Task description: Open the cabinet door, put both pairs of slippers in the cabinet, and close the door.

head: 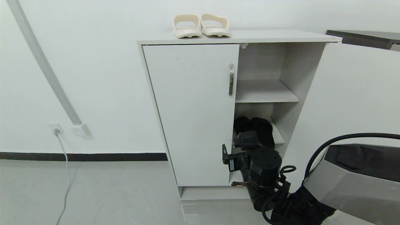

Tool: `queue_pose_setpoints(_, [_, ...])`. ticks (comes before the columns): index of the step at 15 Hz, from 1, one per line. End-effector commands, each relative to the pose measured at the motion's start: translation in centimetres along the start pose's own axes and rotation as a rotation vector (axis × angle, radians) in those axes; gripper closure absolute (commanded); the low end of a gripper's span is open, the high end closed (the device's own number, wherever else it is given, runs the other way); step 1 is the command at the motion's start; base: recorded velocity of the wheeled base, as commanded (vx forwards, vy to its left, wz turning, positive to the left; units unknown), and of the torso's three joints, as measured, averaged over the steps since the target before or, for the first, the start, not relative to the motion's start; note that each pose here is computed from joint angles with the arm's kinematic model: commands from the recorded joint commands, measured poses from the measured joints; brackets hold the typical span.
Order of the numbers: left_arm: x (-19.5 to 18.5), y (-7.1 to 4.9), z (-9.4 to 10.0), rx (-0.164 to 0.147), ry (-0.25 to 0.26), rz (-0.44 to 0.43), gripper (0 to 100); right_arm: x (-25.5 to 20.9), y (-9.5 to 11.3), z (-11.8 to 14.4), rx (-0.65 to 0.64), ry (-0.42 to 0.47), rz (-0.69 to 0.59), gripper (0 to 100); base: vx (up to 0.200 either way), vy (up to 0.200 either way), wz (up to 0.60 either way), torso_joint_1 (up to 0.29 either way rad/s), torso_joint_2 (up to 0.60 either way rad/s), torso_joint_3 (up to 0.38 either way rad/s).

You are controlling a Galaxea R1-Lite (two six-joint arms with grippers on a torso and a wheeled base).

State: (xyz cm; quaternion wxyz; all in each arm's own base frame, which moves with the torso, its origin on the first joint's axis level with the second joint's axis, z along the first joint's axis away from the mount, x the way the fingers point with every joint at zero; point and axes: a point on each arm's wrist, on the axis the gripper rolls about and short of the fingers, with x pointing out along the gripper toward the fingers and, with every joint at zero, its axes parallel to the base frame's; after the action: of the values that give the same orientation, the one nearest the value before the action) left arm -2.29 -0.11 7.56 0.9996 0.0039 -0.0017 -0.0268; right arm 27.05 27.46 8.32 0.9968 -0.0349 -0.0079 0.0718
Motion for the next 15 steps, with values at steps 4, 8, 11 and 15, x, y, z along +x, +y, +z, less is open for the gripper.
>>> queue_pose_setpoints(4, [0.01,0.0,0.0,0.0,0.002,0.0,100,0.08,0.11,-0.53,-0.009,0.011,0.001,0,0.0,0.2,0.0,0.0,0.0,0.005])
queue_pose_setpoints(8, [0.01,0.0,0.0,0.0,0.002,0.0,100,0.22,0.01,-0.62,-0.013,0.012,-0.004,0,0.0,0.0,0.0,0.0,0.0,0.0])
queue_pose_setpoints(11, [0.01,0.0,0.0,0.0,0.002,0.0,100,0.31,-0.12,-0.58,-0.013,0.005,0.007,0,0.0,0.0,0.0,0.0,0.0,0.0])
queue_pose_setpoints(15, [0.01,0.0,0.0,0.0,0.002,0.0,100,0.61,-0.74,-0.87,-0.022,0.018,0.003,0,0.0,0.0,0.0,0.0,0.0,0.0])
